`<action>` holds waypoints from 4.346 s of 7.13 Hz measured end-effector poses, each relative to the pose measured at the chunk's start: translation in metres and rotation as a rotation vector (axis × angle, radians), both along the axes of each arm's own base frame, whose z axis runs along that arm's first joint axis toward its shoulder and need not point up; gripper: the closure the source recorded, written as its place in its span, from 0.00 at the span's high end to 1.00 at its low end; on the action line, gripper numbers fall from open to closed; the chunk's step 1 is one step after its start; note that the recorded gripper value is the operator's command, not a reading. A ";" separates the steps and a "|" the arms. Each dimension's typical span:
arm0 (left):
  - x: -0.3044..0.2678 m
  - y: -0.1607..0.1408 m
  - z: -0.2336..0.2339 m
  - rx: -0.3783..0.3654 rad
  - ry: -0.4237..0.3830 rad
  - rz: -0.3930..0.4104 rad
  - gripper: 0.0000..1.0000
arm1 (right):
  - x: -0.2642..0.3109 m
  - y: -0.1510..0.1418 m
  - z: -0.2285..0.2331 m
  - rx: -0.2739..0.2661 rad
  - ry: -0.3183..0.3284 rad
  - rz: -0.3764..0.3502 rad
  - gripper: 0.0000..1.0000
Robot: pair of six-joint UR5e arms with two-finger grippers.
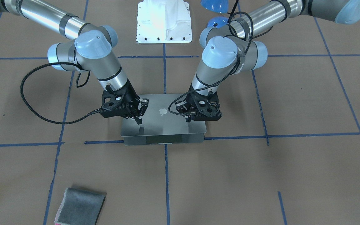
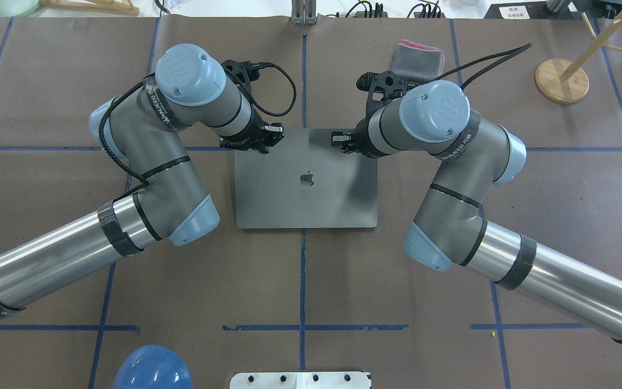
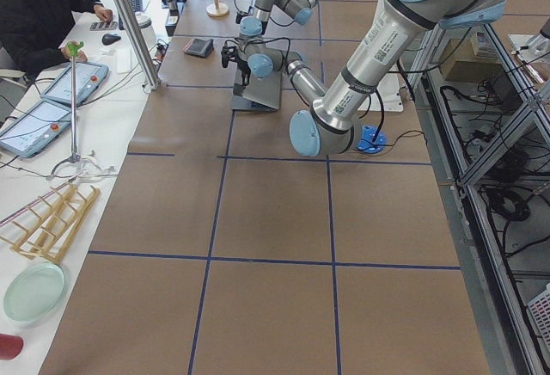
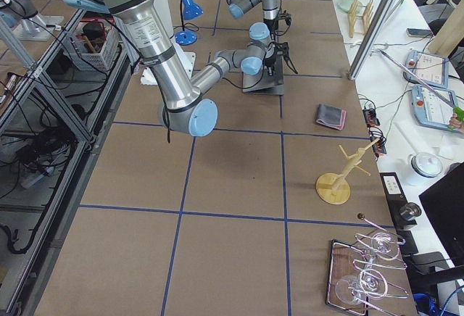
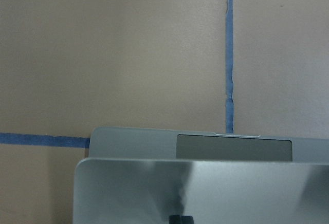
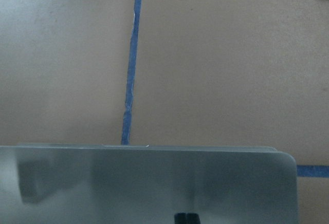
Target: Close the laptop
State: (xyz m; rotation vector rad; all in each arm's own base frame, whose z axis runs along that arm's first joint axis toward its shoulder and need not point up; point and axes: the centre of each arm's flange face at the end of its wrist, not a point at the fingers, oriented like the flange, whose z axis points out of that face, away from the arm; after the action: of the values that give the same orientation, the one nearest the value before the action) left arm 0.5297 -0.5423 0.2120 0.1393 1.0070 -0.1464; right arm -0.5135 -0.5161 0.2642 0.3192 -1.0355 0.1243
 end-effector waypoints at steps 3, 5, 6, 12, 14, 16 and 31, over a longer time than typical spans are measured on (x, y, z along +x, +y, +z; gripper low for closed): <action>0.016 -0.012 0.014 -0.007 -0.009 0.000 0.00 | -0.003 -0.021 -0.002 -0.025 -0.017 -0.024 0.01; 0.029 -0.020 0.032 -0.012 -0.015 0.002 0.00 | 0.010 -0.030 -0.011 -0.034 -0.044 -0.037 0.06; 0.034 -0.022 0.037 -0.015 -0.019 0.005 0.00 | 0.014 -0.033 -0.013 -0.032 -0.054 -0.035 0.17; 0.024 -0.026 0.026 -0.008 0.027 0.020 1.00 | 0.083 -0.061 -0.019 -0.071 -0.135 -0.067 1.00; -0.027 -0.051 0.024 -0.074 0.083 0.069 1.00 | 0.134 -0.057 0.008 -0.111 -0.119 -0.059 1.00; -0.071 -0.063 0.038 -0.108 0.077 0.073 1.00 | 0.195 -0.031 0.040 -0.116 -0.022 -0.058 1.00; -0.602 0.049 0.468 -0.088 -0.227 0.218 1.00 | 0.571 0.070 0.376 -0.173 0.254 -0.230 1.00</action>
State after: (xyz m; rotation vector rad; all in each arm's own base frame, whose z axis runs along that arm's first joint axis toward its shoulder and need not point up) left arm -0.0720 -0.4937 0.6797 -0.0343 0.7822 0.0238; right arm 0.0571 -0.4461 0.6398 0.0550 -0.7964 -0.0344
